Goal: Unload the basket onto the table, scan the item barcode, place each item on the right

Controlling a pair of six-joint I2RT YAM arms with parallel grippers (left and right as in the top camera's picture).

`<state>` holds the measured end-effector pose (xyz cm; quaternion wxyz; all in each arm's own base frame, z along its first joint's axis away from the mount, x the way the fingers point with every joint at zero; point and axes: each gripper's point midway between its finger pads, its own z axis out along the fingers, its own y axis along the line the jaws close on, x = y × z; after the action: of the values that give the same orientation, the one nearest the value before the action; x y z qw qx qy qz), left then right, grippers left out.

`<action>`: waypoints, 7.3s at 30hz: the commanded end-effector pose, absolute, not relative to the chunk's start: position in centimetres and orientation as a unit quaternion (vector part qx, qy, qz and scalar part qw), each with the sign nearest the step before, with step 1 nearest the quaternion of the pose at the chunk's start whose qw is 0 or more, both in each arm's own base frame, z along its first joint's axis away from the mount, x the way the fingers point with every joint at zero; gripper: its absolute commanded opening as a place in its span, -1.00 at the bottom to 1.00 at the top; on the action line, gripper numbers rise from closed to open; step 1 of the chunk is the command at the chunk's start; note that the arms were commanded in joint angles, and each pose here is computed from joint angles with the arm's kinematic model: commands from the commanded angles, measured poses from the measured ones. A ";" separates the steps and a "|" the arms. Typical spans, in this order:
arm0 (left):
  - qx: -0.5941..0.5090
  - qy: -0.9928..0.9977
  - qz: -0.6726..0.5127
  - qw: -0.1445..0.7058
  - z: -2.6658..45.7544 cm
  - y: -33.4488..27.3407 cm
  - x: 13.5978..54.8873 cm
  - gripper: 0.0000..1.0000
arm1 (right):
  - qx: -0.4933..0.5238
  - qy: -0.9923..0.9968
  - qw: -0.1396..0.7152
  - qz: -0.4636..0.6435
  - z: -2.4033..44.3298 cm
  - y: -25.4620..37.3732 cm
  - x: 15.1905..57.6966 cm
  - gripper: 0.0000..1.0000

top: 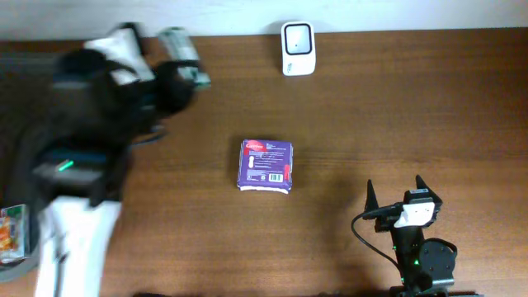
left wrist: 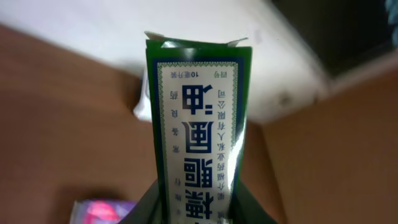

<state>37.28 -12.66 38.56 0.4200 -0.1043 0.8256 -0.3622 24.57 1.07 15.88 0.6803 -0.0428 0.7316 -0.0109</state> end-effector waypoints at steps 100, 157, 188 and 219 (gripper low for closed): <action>-0.524 0.831 0.181 0.048 16.6 29.5 30.2 0.25 | -0.038 0.734 0.678 -0.008 15.5 1.1 24.6 0.97; 0.099 0.977 -0.158 0.105 14.8 -31.7 41.6 -0.99 | -0.038 0.734 0.678 -0.008 15.5 1.1 24.6 0.97; -0.293 0.931 -0.103 0.189 26.8 16.0 41.8 0.98 | -0.038 0.734 0.678 -0.008 15.5 1.1 24.6 0.97; -0.365 0.920 -0.028 0.138 24.7 22.0 35.2 -1.00 | -0.038 0.734 0.678 -0.008 15.5 1.1 24.6 0.97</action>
<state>33.03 24.90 25.17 0.1408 -0.4349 0.8894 -0.0091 24.57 1.07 15.87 0.6800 -0.0428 0.7319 -0.0109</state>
